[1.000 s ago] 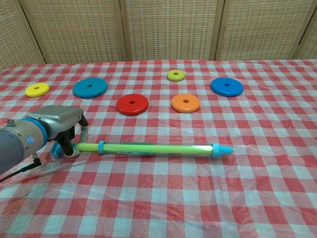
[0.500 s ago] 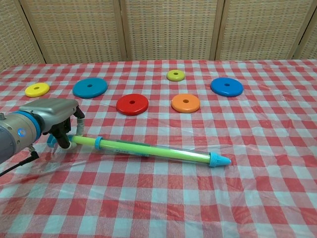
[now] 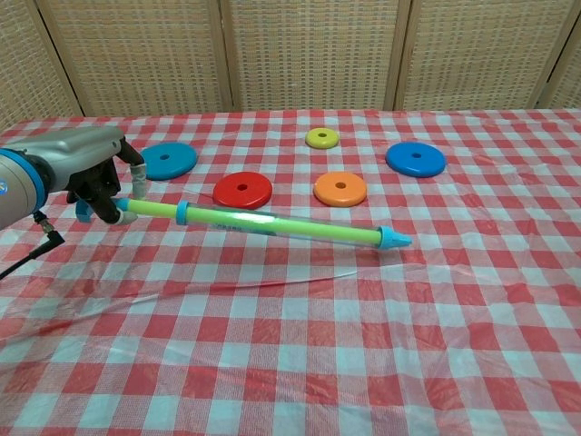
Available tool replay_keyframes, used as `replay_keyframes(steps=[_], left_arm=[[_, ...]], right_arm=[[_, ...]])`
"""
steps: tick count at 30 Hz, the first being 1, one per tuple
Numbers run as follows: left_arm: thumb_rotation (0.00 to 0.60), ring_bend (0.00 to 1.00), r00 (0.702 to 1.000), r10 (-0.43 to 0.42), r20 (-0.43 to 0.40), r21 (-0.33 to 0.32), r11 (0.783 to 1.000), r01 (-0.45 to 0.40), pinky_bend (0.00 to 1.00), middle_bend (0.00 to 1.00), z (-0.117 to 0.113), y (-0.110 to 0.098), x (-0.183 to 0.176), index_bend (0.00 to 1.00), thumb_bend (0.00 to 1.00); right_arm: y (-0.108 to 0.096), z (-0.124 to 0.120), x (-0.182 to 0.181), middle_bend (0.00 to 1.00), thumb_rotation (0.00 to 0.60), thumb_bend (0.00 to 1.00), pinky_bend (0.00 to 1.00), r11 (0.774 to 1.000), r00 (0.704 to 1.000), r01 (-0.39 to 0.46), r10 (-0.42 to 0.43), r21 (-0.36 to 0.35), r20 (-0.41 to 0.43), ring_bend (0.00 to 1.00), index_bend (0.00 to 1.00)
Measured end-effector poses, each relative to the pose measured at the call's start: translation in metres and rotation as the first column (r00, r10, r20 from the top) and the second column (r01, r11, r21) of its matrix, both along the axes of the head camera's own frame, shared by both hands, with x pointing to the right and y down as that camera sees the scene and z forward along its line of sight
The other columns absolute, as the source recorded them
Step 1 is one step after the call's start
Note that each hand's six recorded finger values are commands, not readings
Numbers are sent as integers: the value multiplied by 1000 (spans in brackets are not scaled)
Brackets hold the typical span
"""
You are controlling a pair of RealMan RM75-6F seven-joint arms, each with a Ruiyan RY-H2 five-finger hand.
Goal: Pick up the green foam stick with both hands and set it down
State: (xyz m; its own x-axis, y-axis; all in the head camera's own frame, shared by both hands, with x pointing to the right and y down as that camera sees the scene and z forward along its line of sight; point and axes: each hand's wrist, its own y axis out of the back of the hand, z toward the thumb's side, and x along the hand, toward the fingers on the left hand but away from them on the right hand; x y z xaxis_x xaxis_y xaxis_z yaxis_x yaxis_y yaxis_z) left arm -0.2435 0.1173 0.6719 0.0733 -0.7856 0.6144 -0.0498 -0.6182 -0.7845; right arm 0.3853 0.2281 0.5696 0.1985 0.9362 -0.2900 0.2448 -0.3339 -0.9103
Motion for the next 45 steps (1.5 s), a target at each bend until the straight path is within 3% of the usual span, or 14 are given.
replay_keyframes(steps=[4, 9, 13, 17, 27, 35, 45], left_arm=[[600, 824, 1000, -5, -21, 17, 1000, 6, 701, 970, -6, -4, -1, 854, 603], [600, 824, 999, -10, -35, 32, 999, 11, 701, 970, -11, -8, -2, 854, 603], [600, 824, 999, -8, -38, 39, 999, 9, 701, 970, -14, -12, -3, 854, 602], [600, 824, 999, -16, -47, 49, 999, 18, 701, 970, -18, -17, -4, 854, 601], [600, 824, 998, -17, -64, 58, 998, 20, 701, 970, -28, -28, -2, 854, 601], [600, 824, 996, -20, -88, 49, 998, 25, 701, 970, -25, -34, 0, 853, 601], [600, 824, 995, -1, -105, 44, 999, 6, 701, 970, -26, -46, 11, 853, 600]], right_arm=[[-1, 2, -2, 108, 600, 135, 0, 1000, 1000, -4, 4, -8, 10, 68, 204], [-5, 3, -13, 283, 600, 135, 5, 1000, 999, -4, 5, -18, 43, 254, 247], [-14, 3, -29, 437, 600, 178, 98, 1000, 998, 9, -8, -21, 63, 412, 286], [-32, 6, -59, 525, 600, 211, 190, 998, 996, 31, -26, -50, 90, 515, 300], [-74, 20, -118, 617, 600, 241, 258, 987, 997, 81, -79, -142, 18, 611, 312], [-100, 33, -149, 702, 600, 247, 303, 977, 998, 66, -59, -201, 38, 691, 338], [-111, 46, -176, 835, 600, 267, 390, 973, 997, 69, -60, -221, 49, 808, 380]])
